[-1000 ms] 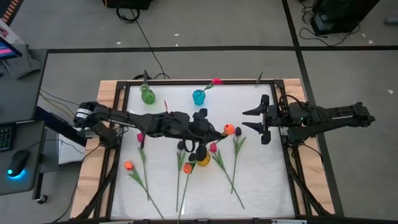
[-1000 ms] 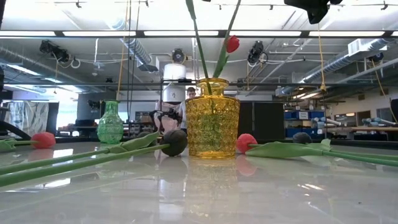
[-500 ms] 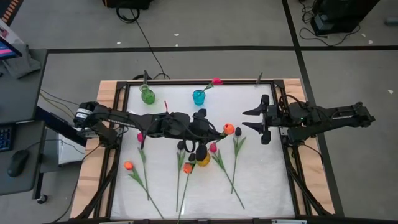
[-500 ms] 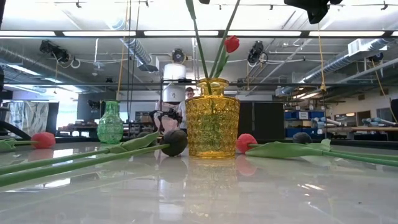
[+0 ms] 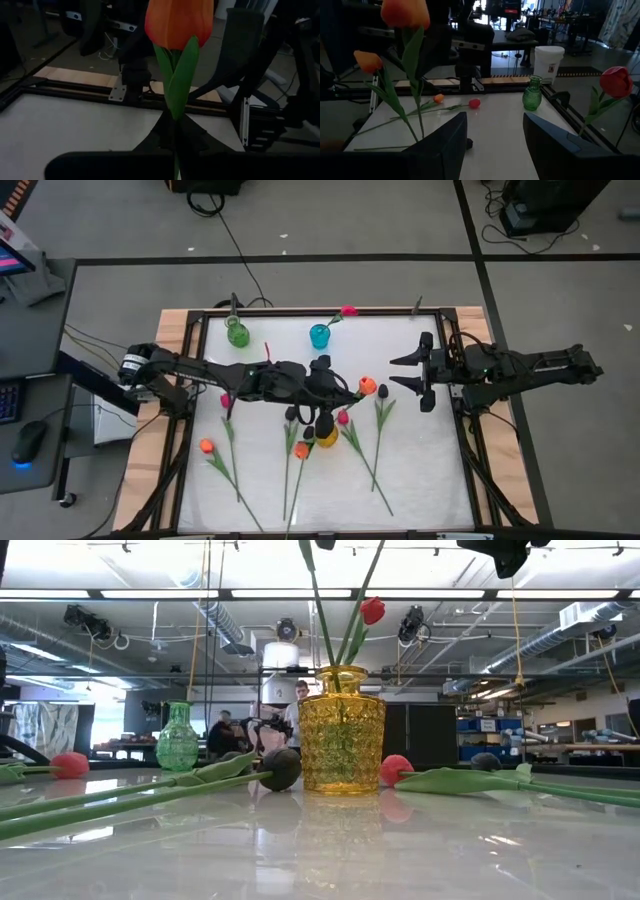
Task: Sort flowers into vase by color
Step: Put the left orange flower into the yellow vase
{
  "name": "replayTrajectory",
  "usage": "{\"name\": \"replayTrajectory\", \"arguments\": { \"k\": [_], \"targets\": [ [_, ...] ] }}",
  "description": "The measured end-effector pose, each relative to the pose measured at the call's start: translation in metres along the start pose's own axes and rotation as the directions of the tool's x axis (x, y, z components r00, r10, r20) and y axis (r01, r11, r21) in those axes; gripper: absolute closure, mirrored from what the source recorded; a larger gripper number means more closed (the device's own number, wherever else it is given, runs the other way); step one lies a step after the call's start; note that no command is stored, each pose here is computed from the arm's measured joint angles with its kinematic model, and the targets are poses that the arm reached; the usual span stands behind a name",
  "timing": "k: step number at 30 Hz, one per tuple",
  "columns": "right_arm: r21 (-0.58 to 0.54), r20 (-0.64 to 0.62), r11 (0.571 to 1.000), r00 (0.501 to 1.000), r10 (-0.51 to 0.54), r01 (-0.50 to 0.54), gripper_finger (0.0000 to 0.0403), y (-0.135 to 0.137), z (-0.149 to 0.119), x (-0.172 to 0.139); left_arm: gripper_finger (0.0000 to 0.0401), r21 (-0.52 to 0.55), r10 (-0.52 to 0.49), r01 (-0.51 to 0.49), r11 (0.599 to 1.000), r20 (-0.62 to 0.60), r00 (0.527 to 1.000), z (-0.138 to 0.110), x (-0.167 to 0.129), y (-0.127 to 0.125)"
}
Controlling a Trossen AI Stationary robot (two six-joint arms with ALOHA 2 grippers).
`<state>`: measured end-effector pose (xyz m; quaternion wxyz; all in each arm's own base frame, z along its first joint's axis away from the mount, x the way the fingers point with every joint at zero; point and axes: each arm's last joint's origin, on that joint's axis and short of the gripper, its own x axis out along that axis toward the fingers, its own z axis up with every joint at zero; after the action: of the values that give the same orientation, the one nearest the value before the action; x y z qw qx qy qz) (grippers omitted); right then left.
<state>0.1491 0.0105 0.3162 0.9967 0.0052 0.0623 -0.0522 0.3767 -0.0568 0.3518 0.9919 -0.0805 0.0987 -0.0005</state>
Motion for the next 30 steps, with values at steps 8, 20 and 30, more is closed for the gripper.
{"name": "replayTrajectory", "arguments": {
  "k": [8,20,30],
  "targets": [
    [0.000,0.000,1.000,1.000,0.000,0.000,0.0200,0.0000,0.0000,0.0000,0.0399,0.007,0.003,-0.003,1.000,-0.006,1.000,-0.0007,-0.0003,-0.0011],
    [0.000,0.000,1.000,1.000,0.000,0.000,0.0200,0.0000,0.0000,0.0000,0.0399,-0.092,0.047,-0.053,0.994,-0.063,0.997,-0.0070,-0.0007,0.0001],
    [0.000,0.000,1.000,1.000,0.000,0.000,0.0200,0.0000,0.0000,0.0000,0.0398,-0.196,0.055,-0.069,0.978,-0.075,0.996,-0.0082,-0.0008,0.0005]
  ]
}}
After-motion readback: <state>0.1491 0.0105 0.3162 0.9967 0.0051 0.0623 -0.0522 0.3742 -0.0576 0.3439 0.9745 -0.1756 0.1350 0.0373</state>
